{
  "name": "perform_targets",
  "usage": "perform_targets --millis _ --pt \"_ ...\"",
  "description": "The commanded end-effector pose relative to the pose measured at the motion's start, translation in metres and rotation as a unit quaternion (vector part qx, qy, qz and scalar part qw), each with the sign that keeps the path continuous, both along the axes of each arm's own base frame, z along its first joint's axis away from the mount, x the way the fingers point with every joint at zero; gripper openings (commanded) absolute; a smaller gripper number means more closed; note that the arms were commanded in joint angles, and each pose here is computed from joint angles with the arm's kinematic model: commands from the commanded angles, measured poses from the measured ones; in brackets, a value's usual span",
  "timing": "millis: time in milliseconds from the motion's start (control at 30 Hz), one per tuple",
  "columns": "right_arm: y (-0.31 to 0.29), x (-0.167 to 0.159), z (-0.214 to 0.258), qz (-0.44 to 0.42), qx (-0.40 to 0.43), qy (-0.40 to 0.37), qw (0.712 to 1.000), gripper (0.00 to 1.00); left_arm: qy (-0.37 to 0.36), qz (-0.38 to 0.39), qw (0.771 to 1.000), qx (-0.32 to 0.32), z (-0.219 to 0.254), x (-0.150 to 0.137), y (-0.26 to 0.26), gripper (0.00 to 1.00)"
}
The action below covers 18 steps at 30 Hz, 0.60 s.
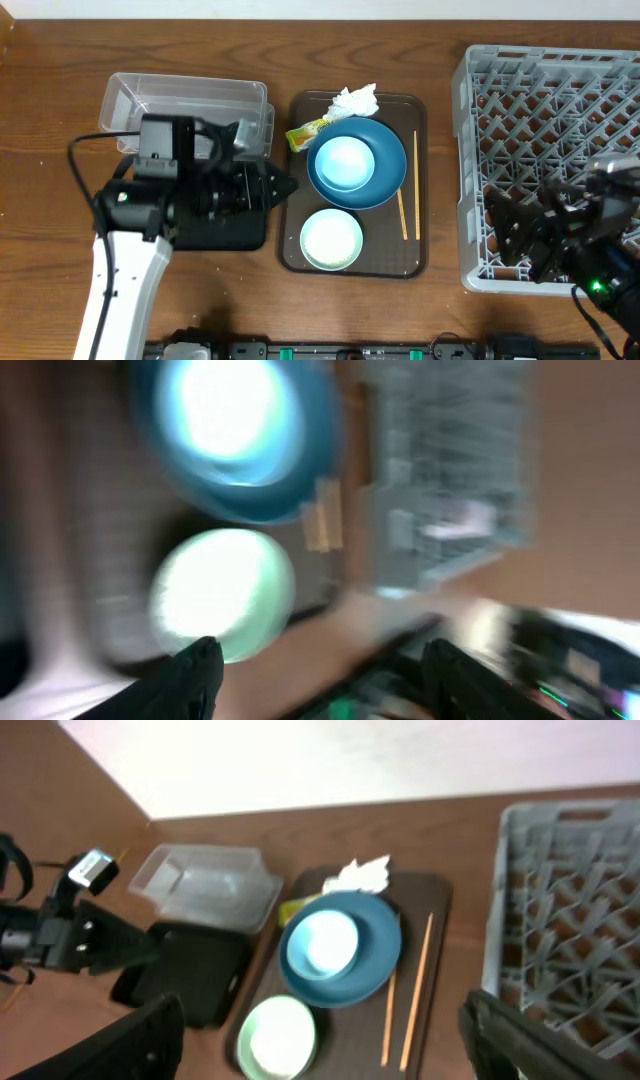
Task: Sort waste into correct bins and load items into the dishwasher rack
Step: 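Release the cup in the rack and return the left arm to rest, then grasp the small light-blue bowl with the right gripper and lift it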
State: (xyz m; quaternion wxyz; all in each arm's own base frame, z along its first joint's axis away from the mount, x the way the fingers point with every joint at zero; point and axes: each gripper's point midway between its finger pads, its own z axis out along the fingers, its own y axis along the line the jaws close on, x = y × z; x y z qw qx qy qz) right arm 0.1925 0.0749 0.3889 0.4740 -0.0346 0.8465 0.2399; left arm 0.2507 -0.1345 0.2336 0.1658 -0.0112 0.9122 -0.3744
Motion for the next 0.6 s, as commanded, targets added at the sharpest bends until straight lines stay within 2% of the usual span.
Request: perform_targets --millis 0,200,267,367,467,567 --pt "0.011 0.008 -0.024 0.022 0.009 0.053 0.998 0.83 -0.051 0.07 0.986 0.146 -0.007 0.009 0.049 0.67" --pt "0.036 0.042 -0.076 0.05 -0.003 0.161 0.986 0.74 -0.093 0.151 0.962 0.208 0.011 0.004 0.082 0.68" --pt "0.05 0.065 -0.098 0.05 -0.026 0.195 0.979 0.71 -0.106 0.179 0.952 0.224 0.017 0.001 0.093 0.74" --pt "0.082 0.099 -0.13 0.071 -0.056 0.216 0.972 0.69 -0.118 0.204 0.938 0.253 0.023 -0.005 0.108 0.77" --pt "0.113 0.131 -0.166 0.087 -0.083 0.229 0.966 0.64 -0.12 0.227 0.923 0.286 0.024 -0.013 0.123 0.85" --pt "0.131 0.163 -0.21 0.078 -0.111 0.238 0.962 0.67 -0.117 0.232 0.92 0.294 0.024 -0.016 0.127 0.87"
